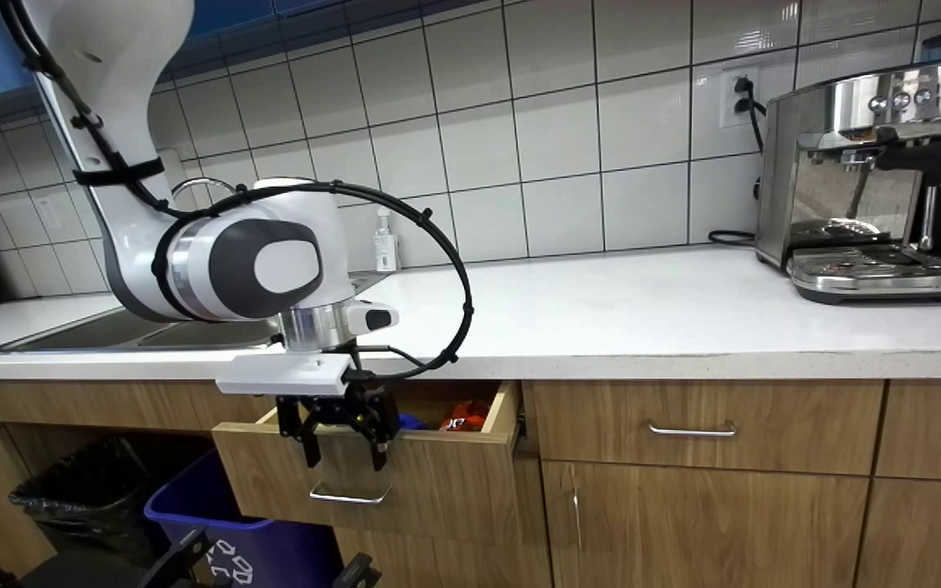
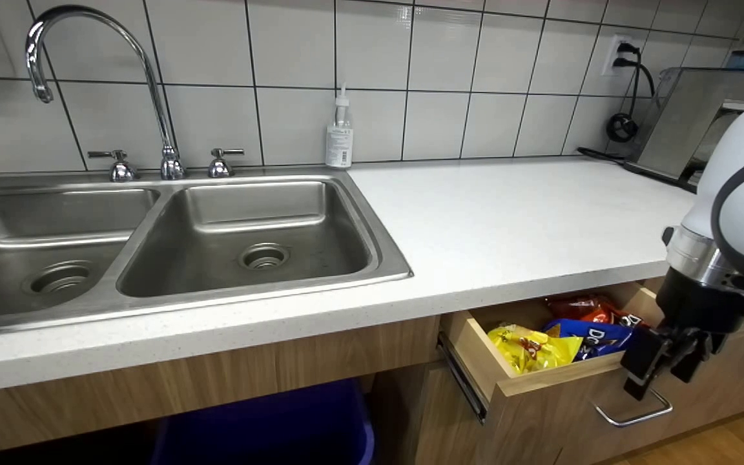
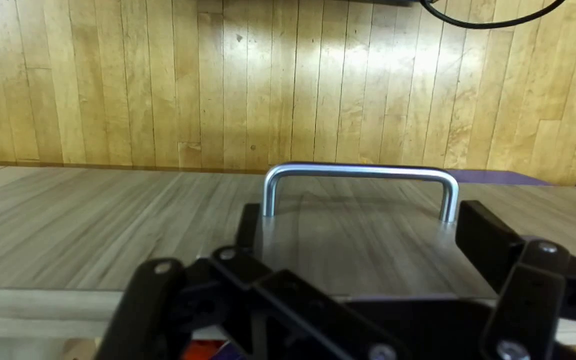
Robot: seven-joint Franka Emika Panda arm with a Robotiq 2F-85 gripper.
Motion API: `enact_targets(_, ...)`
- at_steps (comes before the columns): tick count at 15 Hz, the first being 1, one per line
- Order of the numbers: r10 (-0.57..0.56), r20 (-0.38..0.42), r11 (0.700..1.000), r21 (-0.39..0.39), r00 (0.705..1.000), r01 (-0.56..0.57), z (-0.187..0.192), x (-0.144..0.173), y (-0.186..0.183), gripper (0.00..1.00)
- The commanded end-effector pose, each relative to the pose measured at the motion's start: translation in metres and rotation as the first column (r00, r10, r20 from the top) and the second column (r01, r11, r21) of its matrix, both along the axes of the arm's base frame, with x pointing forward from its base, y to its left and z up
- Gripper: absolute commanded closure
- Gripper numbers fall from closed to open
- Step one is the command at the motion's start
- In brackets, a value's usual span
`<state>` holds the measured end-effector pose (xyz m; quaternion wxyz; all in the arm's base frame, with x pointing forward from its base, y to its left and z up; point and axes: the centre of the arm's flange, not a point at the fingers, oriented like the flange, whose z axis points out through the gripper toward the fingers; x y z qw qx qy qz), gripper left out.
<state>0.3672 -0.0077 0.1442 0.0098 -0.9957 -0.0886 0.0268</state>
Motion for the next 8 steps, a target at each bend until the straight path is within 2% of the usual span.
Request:
enact_targets(1,-0.028,0.073,1.000,0.004,0.997,0.027,0.014,-0.005,0.003,0.00)
enact_targets(8,-0.044,0.106,0.999,0.000,0.993,0.044,0.016,0.010,0.003,0.00)
